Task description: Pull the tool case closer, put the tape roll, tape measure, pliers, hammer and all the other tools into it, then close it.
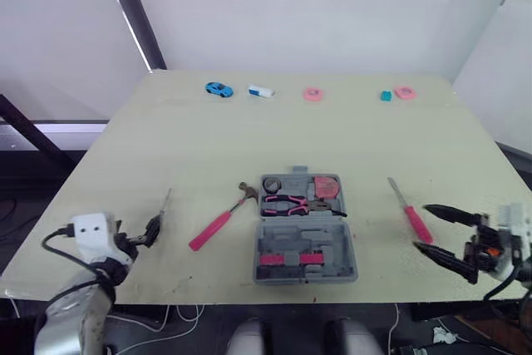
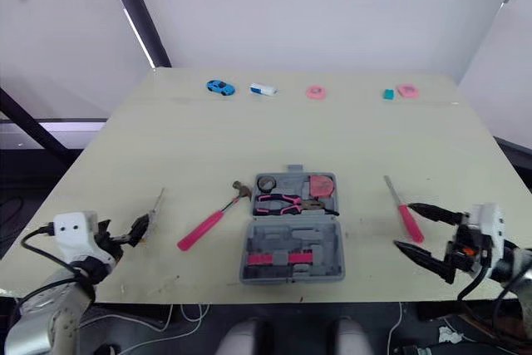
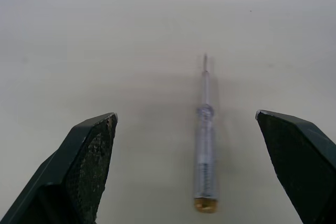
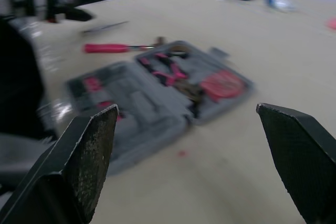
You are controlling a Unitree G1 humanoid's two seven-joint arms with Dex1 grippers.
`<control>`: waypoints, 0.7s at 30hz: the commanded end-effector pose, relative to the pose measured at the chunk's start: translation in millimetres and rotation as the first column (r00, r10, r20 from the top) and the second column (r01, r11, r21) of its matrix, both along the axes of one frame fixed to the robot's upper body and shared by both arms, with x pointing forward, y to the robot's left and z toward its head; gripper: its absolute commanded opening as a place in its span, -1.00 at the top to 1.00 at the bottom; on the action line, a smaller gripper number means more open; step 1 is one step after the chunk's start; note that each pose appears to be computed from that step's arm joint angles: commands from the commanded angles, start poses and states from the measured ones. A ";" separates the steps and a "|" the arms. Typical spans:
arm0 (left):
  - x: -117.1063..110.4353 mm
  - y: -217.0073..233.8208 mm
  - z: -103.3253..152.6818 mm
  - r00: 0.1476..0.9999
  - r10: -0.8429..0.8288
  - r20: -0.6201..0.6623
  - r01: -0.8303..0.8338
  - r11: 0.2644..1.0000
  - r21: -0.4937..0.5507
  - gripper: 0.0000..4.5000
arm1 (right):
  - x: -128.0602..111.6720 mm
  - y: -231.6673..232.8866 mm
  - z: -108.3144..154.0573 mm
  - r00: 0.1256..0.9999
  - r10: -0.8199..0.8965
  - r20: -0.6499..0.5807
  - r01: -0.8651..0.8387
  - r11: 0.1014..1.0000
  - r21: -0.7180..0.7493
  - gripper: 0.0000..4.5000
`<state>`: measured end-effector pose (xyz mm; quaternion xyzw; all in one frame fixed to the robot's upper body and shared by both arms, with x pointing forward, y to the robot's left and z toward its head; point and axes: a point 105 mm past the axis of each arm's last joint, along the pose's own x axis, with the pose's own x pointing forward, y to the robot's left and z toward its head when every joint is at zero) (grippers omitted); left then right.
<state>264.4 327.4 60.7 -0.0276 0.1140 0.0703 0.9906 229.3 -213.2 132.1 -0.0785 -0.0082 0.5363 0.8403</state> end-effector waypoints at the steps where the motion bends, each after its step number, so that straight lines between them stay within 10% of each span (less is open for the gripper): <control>1: 5.5 -3.8 10.6 1.000 0.017 0.025 -0.017 0.999 0.032 -1.00 | 2.4 14.2 15.8 0.992 0.099 0.078 -0.097 0.995 -0.027 -0.97; 21: 31.2 -17.4 -6.8 0.990 0.011 -0.140 -0.001 0.997 0.072 -1.00 | 20.4 46.4 33.4 0.957 0.225 0.183 -0.223 0.974 -0.035 -0.97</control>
